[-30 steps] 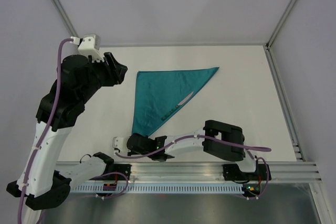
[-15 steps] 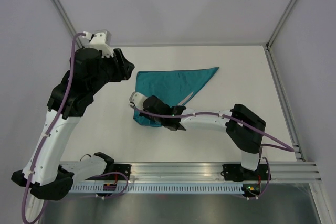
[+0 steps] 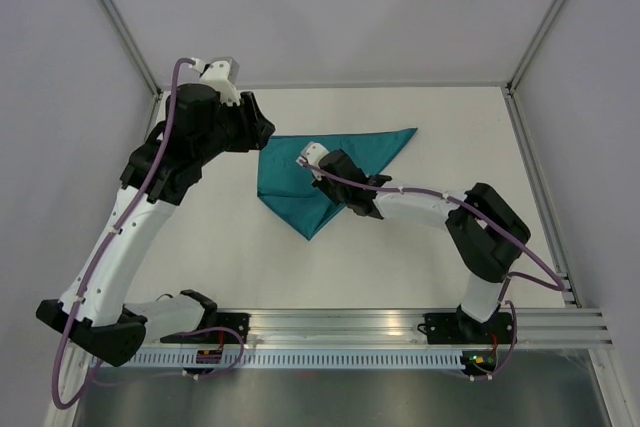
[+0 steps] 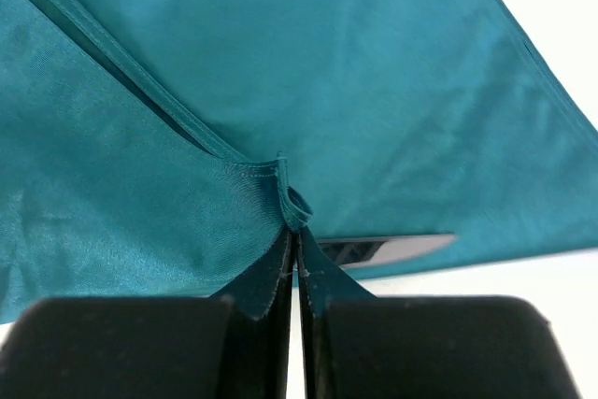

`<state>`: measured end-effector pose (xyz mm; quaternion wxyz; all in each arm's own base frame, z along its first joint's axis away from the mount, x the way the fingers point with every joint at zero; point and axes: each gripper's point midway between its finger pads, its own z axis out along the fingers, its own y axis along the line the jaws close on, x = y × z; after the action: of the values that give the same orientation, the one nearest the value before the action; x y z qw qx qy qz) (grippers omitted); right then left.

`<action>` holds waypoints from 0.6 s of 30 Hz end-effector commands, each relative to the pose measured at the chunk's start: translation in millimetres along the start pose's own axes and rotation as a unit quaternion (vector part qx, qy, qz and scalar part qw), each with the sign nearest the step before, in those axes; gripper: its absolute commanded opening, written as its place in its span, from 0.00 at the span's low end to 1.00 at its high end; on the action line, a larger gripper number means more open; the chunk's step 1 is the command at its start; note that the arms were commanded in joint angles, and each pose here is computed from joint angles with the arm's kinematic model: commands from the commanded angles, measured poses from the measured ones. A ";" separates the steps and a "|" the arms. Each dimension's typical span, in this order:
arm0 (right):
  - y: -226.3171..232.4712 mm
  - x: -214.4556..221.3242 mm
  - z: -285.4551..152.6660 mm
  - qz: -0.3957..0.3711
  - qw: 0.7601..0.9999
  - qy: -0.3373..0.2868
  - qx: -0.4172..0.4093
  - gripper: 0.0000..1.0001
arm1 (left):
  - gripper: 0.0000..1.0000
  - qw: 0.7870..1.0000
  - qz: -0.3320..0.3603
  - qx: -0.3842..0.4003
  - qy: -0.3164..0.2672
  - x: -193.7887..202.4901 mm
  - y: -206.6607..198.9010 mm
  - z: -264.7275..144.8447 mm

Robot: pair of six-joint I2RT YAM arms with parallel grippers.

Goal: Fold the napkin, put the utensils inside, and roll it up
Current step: Fold the napkin

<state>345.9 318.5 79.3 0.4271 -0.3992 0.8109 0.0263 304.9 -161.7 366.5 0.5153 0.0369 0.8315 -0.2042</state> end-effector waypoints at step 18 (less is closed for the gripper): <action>-70.1 40.0 -2.3 0.085 0.996 0.024 0.030 0.07 | 0.55 0.998 -0.002 0.049 0.029 20.5 -15.7 41.1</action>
<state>373.8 246.8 60.8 0.3993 -0.3355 0.8531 0.0170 322.2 -184.1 333.6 0.4826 0.0565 0.8454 -0.2217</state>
